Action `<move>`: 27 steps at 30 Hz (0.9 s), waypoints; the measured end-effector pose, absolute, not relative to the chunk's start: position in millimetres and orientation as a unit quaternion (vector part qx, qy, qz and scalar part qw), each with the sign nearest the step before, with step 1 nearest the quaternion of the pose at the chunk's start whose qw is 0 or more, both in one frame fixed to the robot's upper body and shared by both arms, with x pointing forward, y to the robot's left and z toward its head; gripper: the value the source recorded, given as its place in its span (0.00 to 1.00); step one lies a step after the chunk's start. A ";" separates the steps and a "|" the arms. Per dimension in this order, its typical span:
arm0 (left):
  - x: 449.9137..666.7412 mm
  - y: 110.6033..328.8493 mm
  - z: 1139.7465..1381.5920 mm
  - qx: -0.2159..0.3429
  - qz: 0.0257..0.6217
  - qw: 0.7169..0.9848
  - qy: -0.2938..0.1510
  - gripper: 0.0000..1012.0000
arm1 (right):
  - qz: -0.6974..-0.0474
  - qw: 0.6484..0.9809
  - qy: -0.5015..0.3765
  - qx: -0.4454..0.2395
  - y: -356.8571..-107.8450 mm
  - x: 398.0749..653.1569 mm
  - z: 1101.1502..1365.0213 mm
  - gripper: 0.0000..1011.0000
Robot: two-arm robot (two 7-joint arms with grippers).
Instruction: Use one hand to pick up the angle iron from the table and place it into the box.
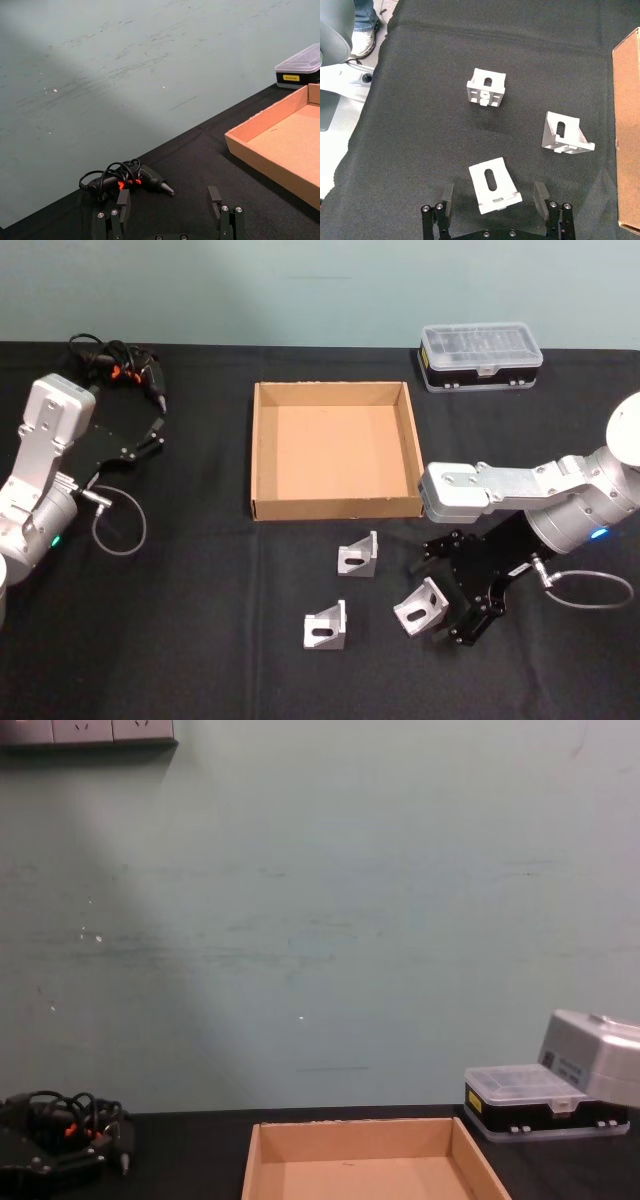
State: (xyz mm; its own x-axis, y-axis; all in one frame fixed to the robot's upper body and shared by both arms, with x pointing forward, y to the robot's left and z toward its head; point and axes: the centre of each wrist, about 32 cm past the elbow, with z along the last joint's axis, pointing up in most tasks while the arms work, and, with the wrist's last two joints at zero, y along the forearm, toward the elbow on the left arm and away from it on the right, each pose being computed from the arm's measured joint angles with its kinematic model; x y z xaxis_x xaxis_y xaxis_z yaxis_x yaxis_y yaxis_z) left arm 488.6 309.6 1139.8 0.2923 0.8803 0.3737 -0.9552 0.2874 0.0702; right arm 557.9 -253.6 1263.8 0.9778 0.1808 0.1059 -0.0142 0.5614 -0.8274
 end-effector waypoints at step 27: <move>488.6 309.7 1139.8 0.141 0.580 0.791 -0.132 0.99 | 0.044 0.879 -0.091 -0.466 -257.1 557.9 1259.4 0.48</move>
State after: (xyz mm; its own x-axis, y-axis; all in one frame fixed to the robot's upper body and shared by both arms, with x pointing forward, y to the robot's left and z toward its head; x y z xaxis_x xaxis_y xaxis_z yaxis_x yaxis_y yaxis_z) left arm 488.6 309.7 1139.8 0.2924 0.8803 0.3737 -0.9552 0.2874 0.0703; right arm 557.9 -257.1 1259.4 0.9796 0.1626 0.1181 0.0064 0.5619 -0.8271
